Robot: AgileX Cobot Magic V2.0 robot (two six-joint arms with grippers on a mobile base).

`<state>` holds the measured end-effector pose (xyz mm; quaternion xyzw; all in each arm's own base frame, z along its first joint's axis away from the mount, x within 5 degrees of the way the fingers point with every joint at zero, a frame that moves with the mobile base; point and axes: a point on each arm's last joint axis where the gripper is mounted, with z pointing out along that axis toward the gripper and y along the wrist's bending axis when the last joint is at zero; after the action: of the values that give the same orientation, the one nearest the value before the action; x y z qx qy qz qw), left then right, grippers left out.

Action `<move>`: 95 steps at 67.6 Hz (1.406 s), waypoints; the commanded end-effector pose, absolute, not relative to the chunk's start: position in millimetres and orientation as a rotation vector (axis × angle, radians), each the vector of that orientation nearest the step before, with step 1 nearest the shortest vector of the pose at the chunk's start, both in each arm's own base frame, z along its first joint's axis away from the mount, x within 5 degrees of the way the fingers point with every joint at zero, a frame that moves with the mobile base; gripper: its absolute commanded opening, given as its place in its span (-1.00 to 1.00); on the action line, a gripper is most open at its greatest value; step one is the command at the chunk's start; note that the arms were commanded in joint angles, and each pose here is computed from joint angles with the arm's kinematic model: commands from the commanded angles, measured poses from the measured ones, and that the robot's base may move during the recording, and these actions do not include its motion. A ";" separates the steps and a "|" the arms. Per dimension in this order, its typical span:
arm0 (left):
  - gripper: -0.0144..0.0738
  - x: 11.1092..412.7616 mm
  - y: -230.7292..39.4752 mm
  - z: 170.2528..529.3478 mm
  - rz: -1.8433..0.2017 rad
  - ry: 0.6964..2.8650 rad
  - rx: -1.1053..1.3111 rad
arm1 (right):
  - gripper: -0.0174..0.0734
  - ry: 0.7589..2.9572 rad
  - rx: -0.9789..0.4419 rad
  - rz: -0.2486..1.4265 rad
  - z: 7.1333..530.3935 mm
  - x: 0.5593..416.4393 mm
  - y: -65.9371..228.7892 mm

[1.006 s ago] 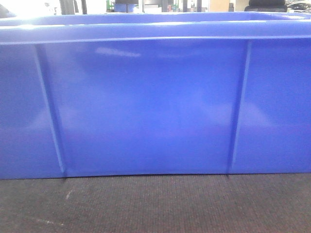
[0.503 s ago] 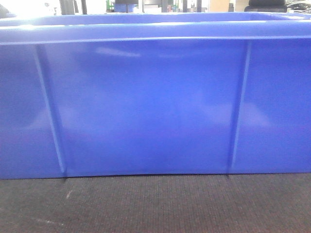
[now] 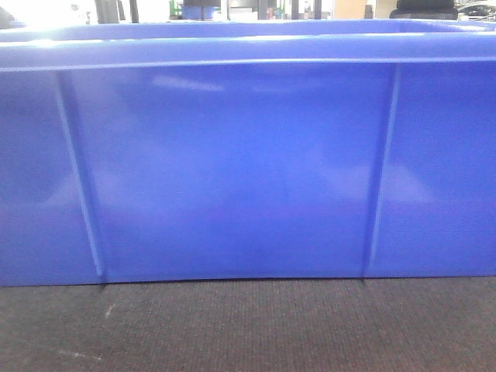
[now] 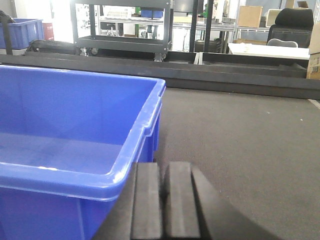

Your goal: Move blue bin to conveyor side

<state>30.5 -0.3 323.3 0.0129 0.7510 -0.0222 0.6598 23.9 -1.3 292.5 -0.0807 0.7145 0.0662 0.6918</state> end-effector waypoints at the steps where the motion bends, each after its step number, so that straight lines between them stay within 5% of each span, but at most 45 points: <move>1: -0.71 29.7 -0.3 324.2 -0.050 1.680 0.036 | -0.78 1.562 -0.191 0.133 294.8 23.2 -1.6; 20: -0.71 34.4 1.5 303.9 0.001 1.690 -0.001 | -0.78 1.562 -0.191 0.133 294.8 23.2 -1.6; 45: -0.71 56.2 2.5 211.8 0.038 1.499 -0.029 | -0.78 1.561 -0.191 0.133 294.9 23.2 -1.6; 95: -0.71 56.3 2.5 209.9 0.037 1.519 -0.029 | -0.78 1.561 -0.191 0.133 294.9 23.2 -1.6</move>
<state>56.9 2.6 206.5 -0.0156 0.7007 0.0151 0.7131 23.9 -1.3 293.1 -0.0817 0.7120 0.0653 0.6944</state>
